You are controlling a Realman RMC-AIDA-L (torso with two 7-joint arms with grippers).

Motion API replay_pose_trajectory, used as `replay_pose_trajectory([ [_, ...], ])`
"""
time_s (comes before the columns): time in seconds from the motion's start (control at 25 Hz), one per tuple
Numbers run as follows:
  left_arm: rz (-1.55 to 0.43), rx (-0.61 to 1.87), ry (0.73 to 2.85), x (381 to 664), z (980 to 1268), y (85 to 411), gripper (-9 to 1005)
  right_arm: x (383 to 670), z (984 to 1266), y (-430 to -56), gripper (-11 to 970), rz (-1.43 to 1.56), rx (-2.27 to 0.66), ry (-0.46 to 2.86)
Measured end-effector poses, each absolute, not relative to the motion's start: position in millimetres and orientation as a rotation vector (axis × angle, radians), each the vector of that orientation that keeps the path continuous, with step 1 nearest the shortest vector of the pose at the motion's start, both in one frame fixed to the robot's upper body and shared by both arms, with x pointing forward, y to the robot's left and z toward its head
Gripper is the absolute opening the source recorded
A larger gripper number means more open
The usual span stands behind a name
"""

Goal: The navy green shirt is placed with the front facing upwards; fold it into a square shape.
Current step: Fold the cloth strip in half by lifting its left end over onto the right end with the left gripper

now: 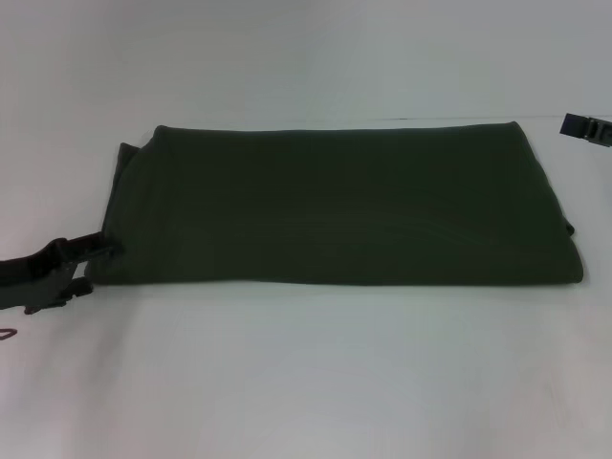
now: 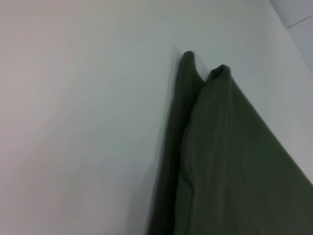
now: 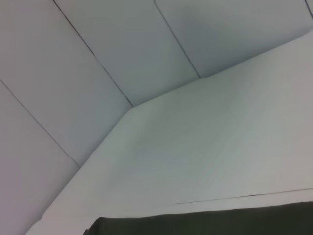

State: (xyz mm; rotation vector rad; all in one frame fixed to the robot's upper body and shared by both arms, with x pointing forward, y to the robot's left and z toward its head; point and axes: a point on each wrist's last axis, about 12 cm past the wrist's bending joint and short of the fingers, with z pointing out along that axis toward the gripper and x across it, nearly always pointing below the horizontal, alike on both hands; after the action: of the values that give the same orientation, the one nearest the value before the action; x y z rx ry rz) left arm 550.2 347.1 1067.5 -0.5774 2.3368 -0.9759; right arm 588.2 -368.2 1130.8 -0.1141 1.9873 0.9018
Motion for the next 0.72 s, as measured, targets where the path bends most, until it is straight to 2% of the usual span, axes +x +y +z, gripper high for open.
replay_pose_trajectory([
  [0.72, -0.966, -0.543, 2.379, 555.8, 1064.9, 339.2, 884, 584.8, 1129.2, -372.7, 906, 0.898, -0.099, 1.990],
])
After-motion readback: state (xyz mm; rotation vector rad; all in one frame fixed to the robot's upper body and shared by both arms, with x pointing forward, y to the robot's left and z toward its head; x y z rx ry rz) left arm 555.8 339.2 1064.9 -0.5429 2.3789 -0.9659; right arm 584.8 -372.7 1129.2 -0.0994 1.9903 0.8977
